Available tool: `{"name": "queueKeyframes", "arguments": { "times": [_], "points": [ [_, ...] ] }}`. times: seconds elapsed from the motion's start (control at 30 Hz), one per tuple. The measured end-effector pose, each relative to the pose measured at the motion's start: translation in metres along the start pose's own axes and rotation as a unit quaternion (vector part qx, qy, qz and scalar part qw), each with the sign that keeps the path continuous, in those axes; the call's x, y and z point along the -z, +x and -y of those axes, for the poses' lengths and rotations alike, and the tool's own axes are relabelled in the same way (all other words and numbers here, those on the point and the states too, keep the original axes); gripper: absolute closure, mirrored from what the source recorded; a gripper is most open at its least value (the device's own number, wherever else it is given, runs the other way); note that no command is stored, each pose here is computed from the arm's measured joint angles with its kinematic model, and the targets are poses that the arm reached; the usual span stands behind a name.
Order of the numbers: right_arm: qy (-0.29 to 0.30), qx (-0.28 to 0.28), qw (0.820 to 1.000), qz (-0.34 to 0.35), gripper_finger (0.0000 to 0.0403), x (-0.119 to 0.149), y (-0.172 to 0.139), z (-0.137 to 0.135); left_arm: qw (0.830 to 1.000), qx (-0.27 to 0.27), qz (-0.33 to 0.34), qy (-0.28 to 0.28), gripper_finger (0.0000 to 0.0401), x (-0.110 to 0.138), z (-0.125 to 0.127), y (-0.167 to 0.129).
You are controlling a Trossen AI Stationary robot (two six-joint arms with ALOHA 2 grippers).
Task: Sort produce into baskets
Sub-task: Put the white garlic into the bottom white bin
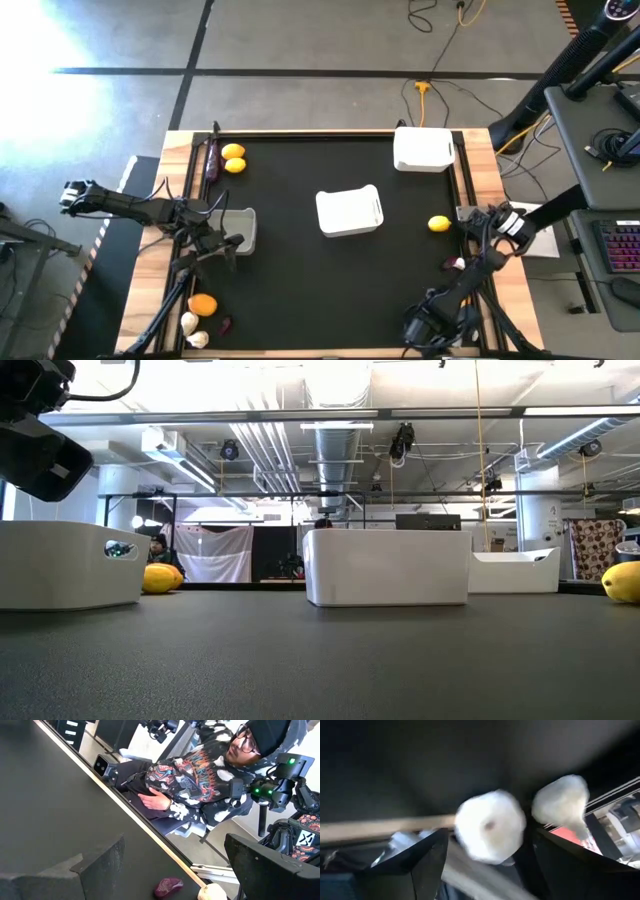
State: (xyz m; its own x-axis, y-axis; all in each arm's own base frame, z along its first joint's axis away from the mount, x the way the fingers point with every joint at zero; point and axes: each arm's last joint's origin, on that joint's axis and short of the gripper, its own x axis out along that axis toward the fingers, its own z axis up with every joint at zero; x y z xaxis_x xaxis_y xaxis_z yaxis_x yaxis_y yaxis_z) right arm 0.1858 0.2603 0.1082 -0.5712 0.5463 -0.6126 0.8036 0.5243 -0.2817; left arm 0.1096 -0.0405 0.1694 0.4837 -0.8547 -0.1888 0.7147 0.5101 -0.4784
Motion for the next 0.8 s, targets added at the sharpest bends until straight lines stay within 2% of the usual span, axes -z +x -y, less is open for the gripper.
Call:
{"name": "queueKeyframes", "arguments": {
  "times": [0.43,0.8],
  "points": [
    [-0.016,-0.011,0.999,0.033,0.0186,-0.005,0.003,0.002,1.000,0.000,0.000,0.000,0.0074,0.000,0.000,0.000],
    [-0.047,-0.054,0.996,0.050,0.0295,0.011,-0.012,-0.013,1.000,0.000,0.000,-0.001,0.0074,0.000,0.000,0.000]
  ]
}}
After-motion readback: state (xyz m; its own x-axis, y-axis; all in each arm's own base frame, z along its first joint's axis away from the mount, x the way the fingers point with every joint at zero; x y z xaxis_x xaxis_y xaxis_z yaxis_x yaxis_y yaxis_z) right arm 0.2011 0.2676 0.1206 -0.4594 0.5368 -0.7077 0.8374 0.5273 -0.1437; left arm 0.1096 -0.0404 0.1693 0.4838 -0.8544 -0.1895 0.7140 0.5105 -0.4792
